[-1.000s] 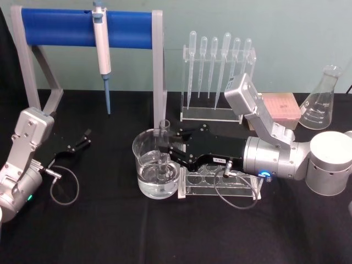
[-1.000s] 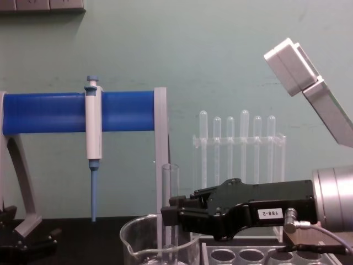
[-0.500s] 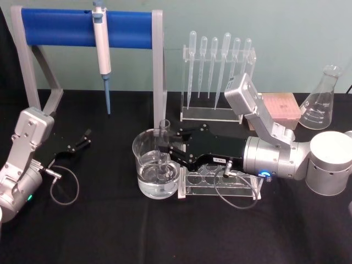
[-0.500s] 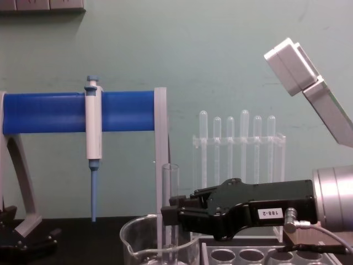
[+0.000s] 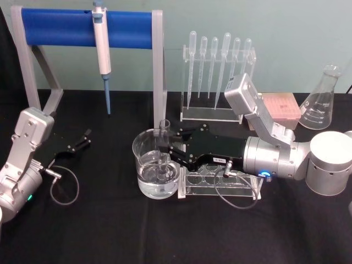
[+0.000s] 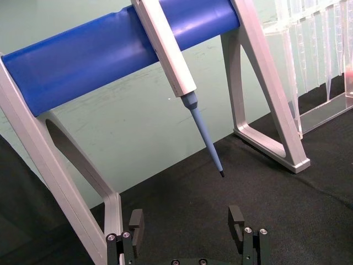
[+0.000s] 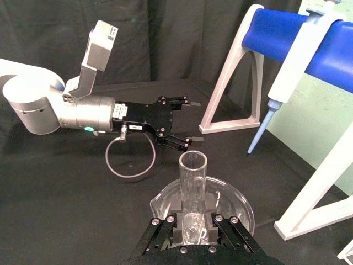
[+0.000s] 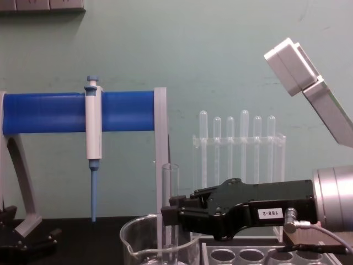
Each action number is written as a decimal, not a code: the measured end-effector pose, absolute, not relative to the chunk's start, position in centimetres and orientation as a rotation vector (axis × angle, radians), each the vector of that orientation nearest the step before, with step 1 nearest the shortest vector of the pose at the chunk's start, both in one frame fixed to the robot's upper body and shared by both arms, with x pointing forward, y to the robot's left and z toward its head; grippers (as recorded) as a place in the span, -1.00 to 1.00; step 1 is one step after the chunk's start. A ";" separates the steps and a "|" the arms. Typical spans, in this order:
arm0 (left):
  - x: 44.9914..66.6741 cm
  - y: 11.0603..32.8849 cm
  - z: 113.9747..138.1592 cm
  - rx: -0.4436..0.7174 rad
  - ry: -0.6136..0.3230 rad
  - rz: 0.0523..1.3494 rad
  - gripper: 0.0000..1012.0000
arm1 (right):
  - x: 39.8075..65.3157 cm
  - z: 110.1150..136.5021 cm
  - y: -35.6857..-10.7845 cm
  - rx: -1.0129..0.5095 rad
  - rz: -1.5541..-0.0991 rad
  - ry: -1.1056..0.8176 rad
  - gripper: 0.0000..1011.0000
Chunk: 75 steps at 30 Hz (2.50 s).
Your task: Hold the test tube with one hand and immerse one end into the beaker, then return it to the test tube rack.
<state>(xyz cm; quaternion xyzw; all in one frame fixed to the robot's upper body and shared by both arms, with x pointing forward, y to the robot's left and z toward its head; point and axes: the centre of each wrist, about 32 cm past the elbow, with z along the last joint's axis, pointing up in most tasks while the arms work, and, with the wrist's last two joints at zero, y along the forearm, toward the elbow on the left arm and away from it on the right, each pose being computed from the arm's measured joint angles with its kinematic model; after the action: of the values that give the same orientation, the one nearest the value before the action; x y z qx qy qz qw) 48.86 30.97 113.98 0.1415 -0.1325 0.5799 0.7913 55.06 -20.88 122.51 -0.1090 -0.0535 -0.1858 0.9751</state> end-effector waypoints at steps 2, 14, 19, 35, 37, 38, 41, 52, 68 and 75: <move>48.9 31.0 114.0 0.304 -0.285 1.248 0.98 | 55.1 122.5 -20.9 -0.220 -0.375 -0.108 -0.53; 48.9 31.0 114.0 0.305 -0.285 1.248 0.98 | 55.1 122.5 -20.9 -0.220 -0.375 -0.108 -0.53; 48.9 31.0 114.0 0.305 -0.285 1.248 0.98 | 55.1 122.5 -20.9 -0.220 -0.375 -0.108 -0.53; 48.9 31.0 114.0 0.305 -0.285 1.248 0.98 | 55.1 122.5 -20.9 -0.220 -0.375 -0.108 -0.53; 48.9 31.0 114.0 0.304 -0.285 1.248 0.98 | 55.1 122.5 -20.9 -0.220 -0.375 -0.108 -0.53; 48.9 31.0 114.0 0.304 -0.285 1.248 0.98 | 55.1 122.5 -20.9 -0.220 -0.375 -0.108 -0.53; 48.9 31.0 114.0 0.304 -0.285 1.248 0.98 | 55.1 122.5 -20.9 -0.220 -0.375 -0.108 -0.53; 48.9 31.0 114.0 0.305 -0.285 1.248 0.98 | 55.1 122.5 -20.9 -0.220 -0.375 -0.108 -0.53; 48.9 31.0 114.0 0.305 -0.285 1.248 0.98 | 55.1 122.5 -20.9 -0.220 -0.375 -0.108 -0.53; 48.9 31.0 114.0 0.304 -0.285 1.248 0.98 | 55.1 122.5 -20.9 -0.220 -0.375 -0.108 -0.53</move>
<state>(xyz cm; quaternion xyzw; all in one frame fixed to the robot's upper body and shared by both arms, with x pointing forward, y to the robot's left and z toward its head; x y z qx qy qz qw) 48.86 30.97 113.98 0.1415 -0.1324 0.5799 0.7913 55.06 -20.88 122.51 -0.1090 -0.0535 -0.1857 0.9751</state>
